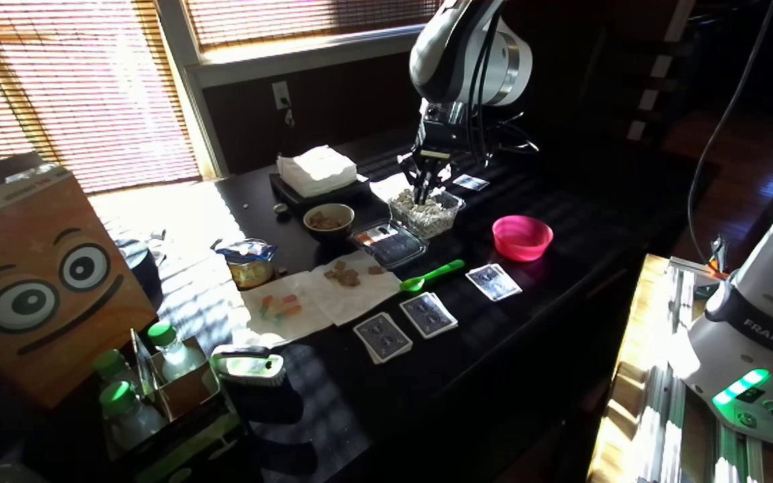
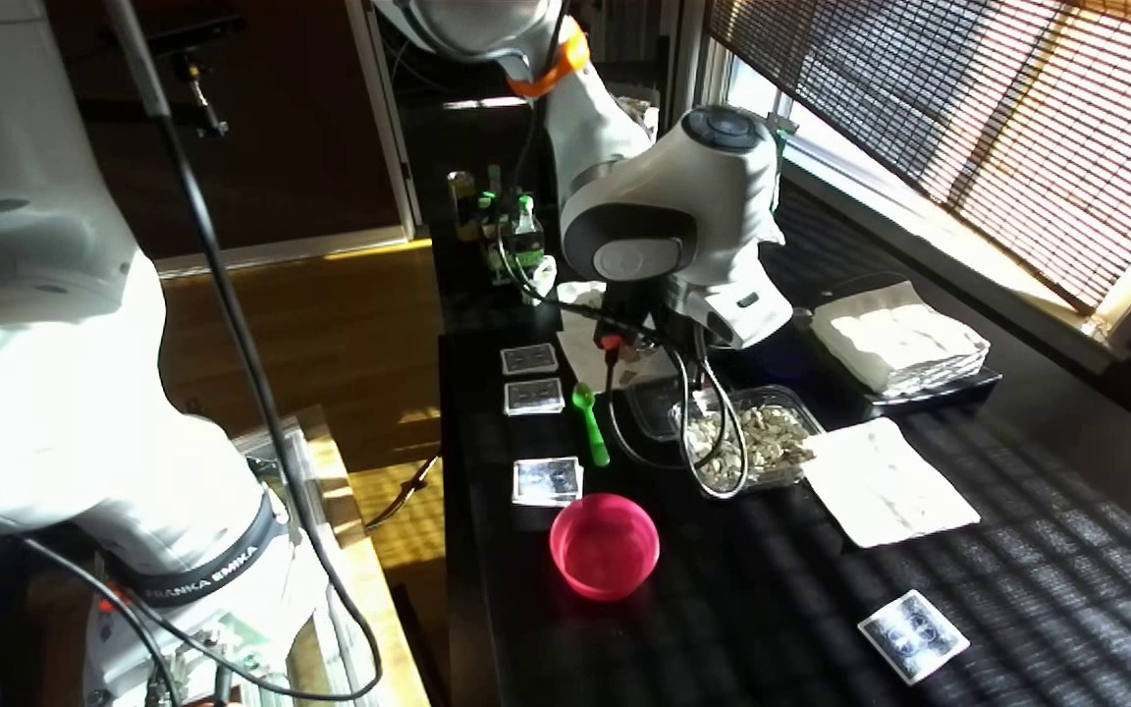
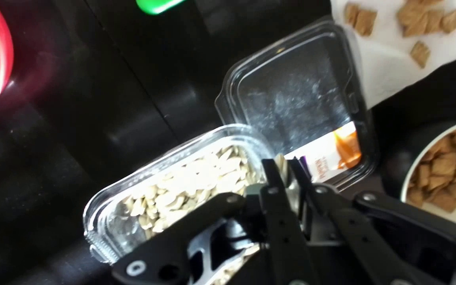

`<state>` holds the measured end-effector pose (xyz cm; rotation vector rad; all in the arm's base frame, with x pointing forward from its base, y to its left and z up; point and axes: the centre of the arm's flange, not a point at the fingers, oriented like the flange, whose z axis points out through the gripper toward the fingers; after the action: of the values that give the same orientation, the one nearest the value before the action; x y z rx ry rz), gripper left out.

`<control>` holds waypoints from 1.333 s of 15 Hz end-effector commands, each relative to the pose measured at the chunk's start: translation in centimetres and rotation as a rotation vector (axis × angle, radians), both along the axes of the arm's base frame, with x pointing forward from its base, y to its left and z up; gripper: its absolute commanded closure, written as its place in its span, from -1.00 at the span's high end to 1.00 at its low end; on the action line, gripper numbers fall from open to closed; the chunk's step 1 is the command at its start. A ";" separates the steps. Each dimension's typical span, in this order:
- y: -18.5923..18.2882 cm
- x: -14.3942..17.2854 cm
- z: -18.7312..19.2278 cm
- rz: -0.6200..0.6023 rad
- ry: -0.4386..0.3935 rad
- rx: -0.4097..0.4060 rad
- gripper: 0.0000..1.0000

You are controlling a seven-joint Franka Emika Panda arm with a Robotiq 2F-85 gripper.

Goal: Put some of the contents in the bowl on the green spoon

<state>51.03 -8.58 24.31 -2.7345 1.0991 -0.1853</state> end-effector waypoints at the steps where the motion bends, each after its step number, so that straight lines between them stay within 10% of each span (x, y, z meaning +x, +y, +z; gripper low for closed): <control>1: 3.3 -3.2 1.4 0.177 -0.002 0.038 -0.95; 10: 8.4 -5.2 -1.9 0.500 0.025 0.053 -0.95; 20: 11.3 -5.3 -5.5 0.582 0.088 0.128 -0.95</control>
<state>45.09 2.00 20.03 -2.8457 0.2719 0.0826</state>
